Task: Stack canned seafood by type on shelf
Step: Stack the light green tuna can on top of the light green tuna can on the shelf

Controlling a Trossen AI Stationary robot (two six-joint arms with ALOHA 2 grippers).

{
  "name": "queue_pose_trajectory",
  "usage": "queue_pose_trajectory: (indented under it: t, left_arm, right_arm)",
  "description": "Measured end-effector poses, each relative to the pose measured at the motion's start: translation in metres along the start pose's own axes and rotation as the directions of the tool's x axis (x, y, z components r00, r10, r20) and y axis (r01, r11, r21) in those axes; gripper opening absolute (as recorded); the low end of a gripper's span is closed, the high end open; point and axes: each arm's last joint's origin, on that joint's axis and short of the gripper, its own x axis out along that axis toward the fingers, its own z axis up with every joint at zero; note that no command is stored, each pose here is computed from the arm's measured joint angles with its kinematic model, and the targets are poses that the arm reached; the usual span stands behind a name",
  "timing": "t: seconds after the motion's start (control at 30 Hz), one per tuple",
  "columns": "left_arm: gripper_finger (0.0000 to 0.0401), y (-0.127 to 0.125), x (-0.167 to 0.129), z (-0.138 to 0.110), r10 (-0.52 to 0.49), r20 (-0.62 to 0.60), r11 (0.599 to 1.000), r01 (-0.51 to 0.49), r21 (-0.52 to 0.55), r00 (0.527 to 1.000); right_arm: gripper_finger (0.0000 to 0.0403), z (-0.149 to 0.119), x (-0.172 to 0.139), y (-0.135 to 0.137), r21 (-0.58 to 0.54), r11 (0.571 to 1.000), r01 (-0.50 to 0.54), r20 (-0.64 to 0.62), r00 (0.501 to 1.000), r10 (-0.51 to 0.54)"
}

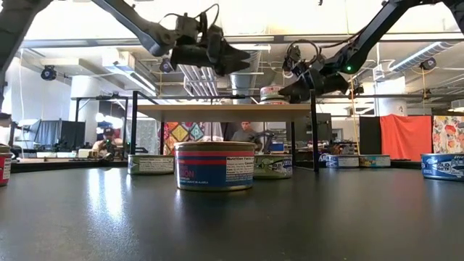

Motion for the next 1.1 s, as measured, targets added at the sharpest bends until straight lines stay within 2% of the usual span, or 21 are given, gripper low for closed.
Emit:
queue_pose_trajectory:
  t: [0.17,0.4,0.53,0.67,0.8,0.87,0.97,1.1]
  left_arm:
    - [0.0361,0.018,0.019,-0.002,0.001,-0.015,1.000,-0.001,-0.011,1.000]
    - [0.0361,0.043,0.046,-0.007,0.007,-0.072,0.998,-0.011,-0.061,0.997]
    - [0.0361,0.053,0.056,-0.007,0.009,-0.102,0.999,-0.015,-0.050,0.995]
    - [0.0361,0.055,0.069,-0.008,0.009,-0.130,0.999,-0.013,-0.033,0.991]
    - [0.0358,0.055,0.083,-0.010,0.111,-0.188,0.994,-0.112,0.002,0.976]
    - [0.0353,0.056,0.086,-0.011,0.127,-0.211,0.992,-0.129,0.007,0.969]
    - [0.0339,0.054,0.088,-0.009,0.122,-0.223,0.992,-0.122,0.013,0.967]
    - [0.0300,0.052,0.088,-0.008,0.115,-0.224,0.993,-0.117,0.005,0.968]
  right_arm:
    - [0.0375,0.004,0.000,-0.002,-0.023,1.000,0.003,0.006,1.000,-0.003]
    - [0.0375,0.004,0.000,-0.001,0.012,1.000,-0.002,-0.002,1.000,0.002]
    - [0.0375,0.000,0.001,0.002,0.032,0.999,-0.016,-0.019,1.000,0.016]
    - [0.0375,-0.001,0.001,0.003,0.041,0.999,-0.020,-0.025,0.999,0.021]
    - [0.0375,0.000,0.005,0.005,0.038,0.999,-0.028,-0.029,0.999,0.029]
    - [0.0375,0.000,0.009,0.006,0.033,0.999,-0.024,-0.038,0.999,0.026]
    - [0.0375,0.001,0.010,0.005,0.015,1.000,0.025,-0.074,0.997,-0.024]
    - [0.0375,0.001,0.010,0.005,0.005,0.999,0.032,-0.082,0.996,-0.032]
